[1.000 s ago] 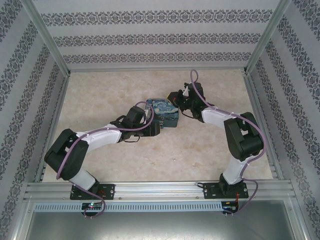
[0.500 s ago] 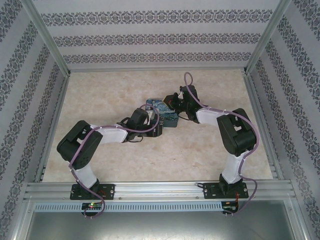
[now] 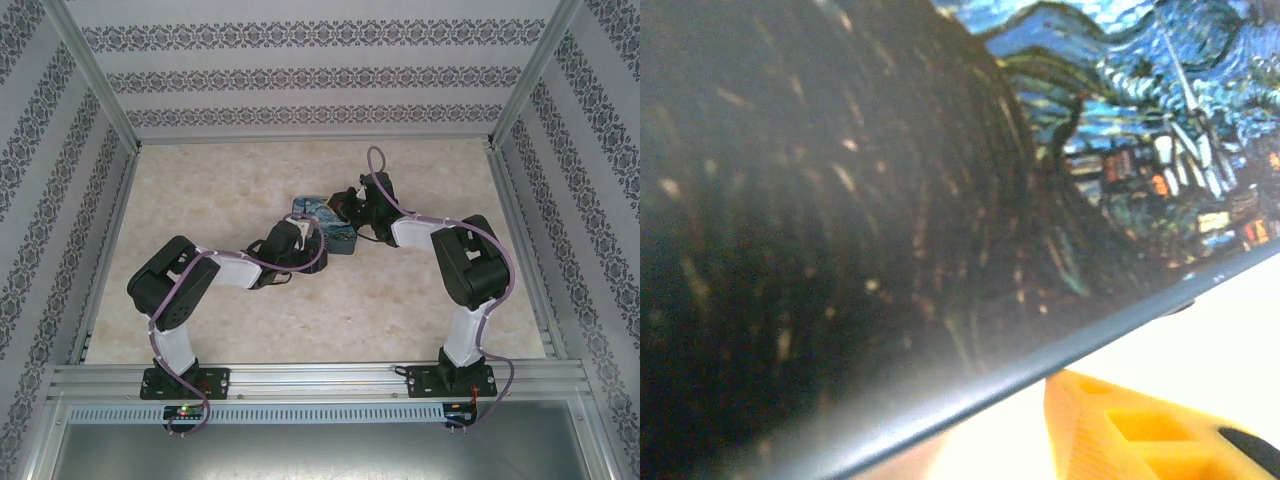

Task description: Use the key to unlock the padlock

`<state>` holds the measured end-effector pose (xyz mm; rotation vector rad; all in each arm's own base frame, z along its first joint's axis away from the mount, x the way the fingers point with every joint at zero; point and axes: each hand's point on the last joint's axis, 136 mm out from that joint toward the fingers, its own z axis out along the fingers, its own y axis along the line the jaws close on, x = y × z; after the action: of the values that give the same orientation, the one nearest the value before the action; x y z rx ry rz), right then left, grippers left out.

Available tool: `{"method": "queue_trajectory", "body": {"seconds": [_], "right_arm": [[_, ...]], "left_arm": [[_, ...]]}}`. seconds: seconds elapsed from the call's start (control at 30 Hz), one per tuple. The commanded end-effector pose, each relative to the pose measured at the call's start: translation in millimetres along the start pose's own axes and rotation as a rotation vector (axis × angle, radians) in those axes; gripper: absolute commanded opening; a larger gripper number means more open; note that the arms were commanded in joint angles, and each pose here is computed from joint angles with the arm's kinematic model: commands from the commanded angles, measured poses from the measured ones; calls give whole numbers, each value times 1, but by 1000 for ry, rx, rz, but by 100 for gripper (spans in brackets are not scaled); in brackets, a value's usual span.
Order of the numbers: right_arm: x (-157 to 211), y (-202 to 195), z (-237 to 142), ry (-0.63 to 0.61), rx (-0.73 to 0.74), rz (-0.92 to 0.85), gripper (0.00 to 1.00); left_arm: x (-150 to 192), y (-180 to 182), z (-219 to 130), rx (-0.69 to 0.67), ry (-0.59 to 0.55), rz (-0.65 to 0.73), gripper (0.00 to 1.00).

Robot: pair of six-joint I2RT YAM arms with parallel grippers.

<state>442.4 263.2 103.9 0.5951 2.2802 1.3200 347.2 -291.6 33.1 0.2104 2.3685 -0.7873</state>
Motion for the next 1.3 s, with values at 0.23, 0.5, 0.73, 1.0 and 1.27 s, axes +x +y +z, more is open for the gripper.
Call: {"method": "queue_trajectory", "body": {"seconds": [0.23, 0.5, 0.73, 1.0, 1.27], "right_arm": [[10, -13, 9, 16, 11, 16, 0], [12, -18, 10, 20, 18, 26, 0], [14, -21, 9, 23, 19, 31, 0], [15, -23, 9, 22, 17, 37, 0], [15, -25, 11, 23, 17, 45, 0]], "left_arm": [[1, -20, 22, 48, -27, 17, 49], [-9, -34, 17, 113, -61, -40, 49], [-19, -45, 8, 199, -130, -163, 49], [-21, -46, 12, 240, -153, -266, 49], [-17, -40, 16, 280, -195, -396, 49]]}}
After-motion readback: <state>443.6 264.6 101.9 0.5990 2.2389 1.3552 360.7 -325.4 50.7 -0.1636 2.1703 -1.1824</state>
